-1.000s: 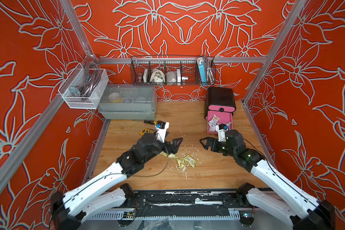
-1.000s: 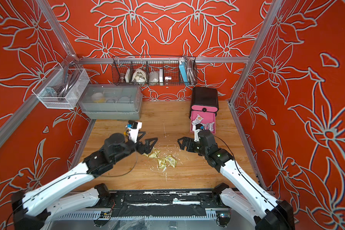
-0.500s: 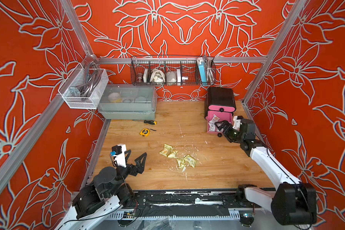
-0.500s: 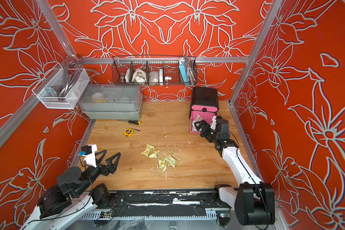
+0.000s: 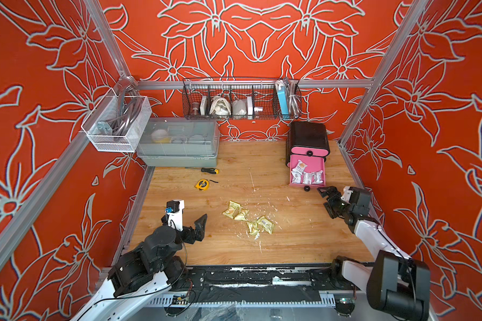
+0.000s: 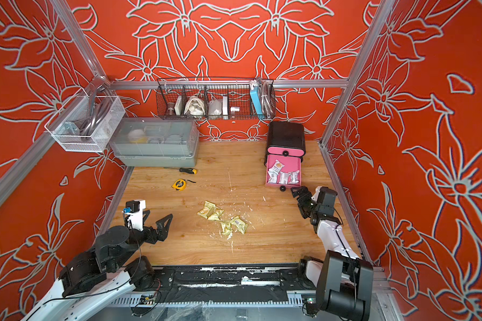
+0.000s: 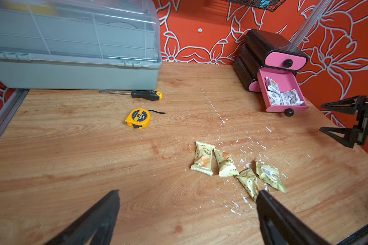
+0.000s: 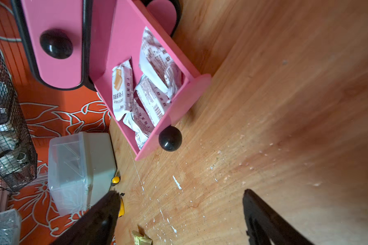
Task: Place the cookies into the drawer by color
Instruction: Close the drawer in the storage box.
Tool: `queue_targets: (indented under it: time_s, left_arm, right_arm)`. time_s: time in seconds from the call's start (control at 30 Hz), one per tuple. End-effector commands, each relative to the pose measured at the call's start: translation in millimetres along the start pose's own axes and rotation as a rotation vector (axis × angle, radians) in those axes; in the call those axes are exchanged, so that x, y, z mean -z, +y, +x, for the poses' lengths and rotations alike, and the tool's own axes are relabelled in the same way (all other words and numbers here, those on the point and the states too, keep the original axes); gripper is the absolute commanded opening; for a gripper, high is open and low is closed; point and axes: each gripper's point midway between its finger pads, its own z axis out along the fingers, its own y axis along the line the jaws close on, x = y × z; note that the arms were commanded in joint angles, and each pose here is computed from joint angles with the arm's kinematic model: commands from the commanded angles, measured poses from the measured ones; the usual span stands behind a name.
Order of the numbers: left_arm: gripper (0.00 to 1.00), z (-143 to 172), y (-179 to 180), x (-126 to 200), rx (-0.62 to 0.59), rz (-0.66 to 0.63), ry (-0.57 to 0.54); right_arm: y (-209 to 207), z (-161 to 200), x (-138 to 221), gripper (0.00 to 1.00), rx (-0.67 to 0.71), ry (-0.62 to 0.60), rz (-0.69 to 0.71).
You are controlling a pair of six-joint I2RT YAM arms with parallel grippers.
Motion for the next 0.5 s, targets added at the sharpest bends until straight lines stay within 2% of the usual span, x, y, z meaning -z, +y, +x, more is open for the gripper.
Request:
queue_targets:
  time_s: [0.0, 0.2, 0.27, 0.47]
  left_arm:
    - [1.00, -3.3, -1.7, 3.3, 0.005, 0.021, -0.022]
    - [1.00, -3.6, -1.6, 3.7, 0.010, 0.024, -0.027]
    - [1.00, -3.4, -2.0, 3.5, 0.008, 0.025, -0.026]
    - [1.00, -3.2, -2.3, 3.4, 0.008, 0.026, -0.025]
  right_arm:
    - [13.2, -5.2, -9.2, 0.83, 0.068, 0.000, -0.093]
    - [16.3, -2.2, -36.1, 0.52, 0.060, 0.076, -0.176]
    - [18.2, 0.5, -44.6, 0.49, 0.066, 0.101, -0.199]
    - [16.3, 2.9, -63.1, 0.47, 0.081, 0.122, -0.229]
